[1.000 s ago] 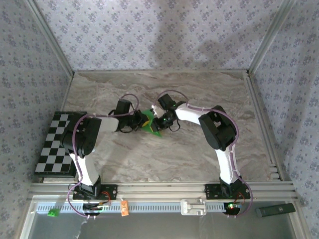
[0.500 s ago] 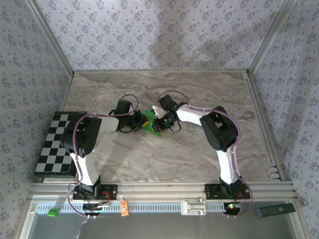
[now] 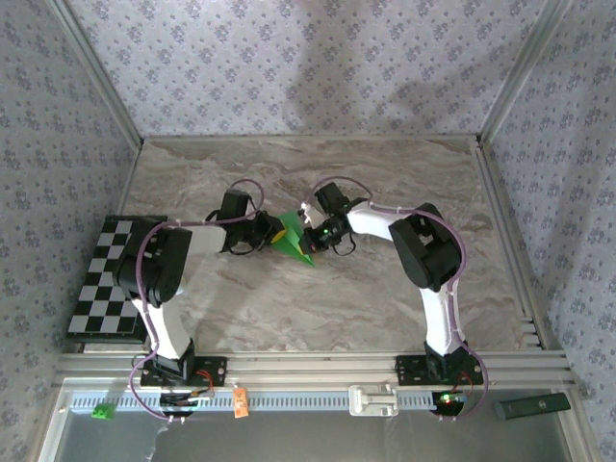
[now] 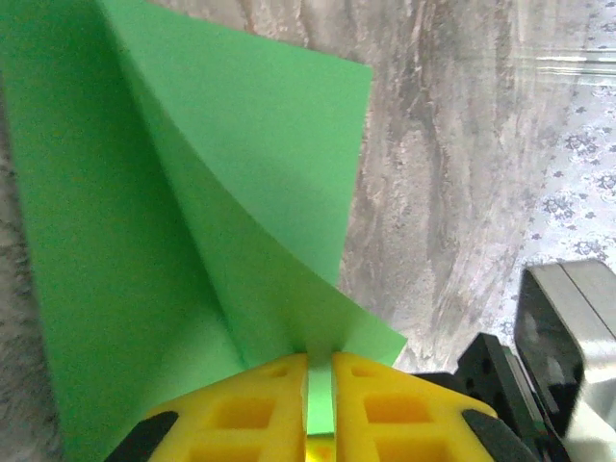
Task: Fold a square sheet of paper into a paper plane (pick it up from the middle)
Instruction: Fourth fold the wing at the center of the table.
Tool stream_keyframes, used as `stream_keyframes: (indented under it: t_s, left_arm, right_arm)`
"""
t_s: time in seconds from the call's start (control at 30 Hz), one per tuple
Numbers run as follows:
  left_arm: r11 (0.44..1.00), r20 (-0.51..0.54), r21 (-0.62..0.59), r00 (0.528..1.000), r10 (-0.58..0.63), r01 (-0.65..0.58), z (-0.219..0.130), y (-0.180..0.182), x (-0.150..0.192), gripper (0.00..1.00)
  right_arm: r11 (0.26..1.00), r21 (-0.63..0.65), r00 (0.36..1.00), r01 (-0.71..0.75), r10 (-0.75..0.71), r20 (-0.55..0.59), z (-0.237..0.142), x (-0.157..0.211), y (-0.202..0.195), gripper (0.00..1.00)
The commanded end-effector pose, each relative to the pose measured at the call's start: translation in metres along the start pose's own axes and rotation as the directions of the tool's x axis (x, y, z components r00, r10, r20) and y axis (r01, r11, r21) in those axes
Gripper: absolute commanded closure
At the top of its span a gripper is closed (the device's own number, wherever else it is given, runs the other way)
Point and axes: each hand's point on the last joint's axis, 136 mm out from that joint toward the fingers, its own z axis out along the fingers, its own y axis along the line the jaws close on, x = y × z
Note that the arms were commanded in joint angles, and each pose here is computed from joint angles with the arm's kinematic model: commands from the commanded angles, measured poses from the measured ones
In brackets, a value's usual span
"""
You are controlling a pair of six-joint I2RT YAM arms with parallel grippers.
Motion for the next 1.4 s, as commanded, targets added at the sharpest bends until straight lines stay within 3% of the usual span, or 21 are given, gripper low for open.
stream_keyframes:
  t_s: [0.0, 0.5, 1.13, 1.37]
  left_arm:
    - [0.998, 0.033, 0.036, 0.998, 0.055, -0.056, -0.013, -0.013, -0.001, 0.84]
    - [0.991, -0.035, 0.072, 0.993, 0.112, -0.11, 0.01, -0.025, 0.011, 0.85]
    - [0.994, -0.083, 0.044, 0.991, 0.107, -0.103, 0.026, -0.023, 0.015, 0.86]
    - [0.995, -0.078, 0.023, 0.992, 0.098, -0.097, 0.028, -0.02, 0.012, 0.87]
  right_arm:
    - [0.994, -0.079, 0.997, -0.07, 0.068, -0.026, 0.002, 0.008, 0.004, 0.96]
    - [0.981, -0.124, 0.988, -0.152, 0.152, -0.004, 0.0, 0.006, -0.006, 0.96]
    - [0.981, -0.09, 0.985, -0.173, 0.172, -0.017, 0.003, 0.012, -0.016, 0.86]
    - [0.979, -0.08, 0.982, -0.187, 0.186, -0.021, 0.003, 0.013, -0.02, 0.91]
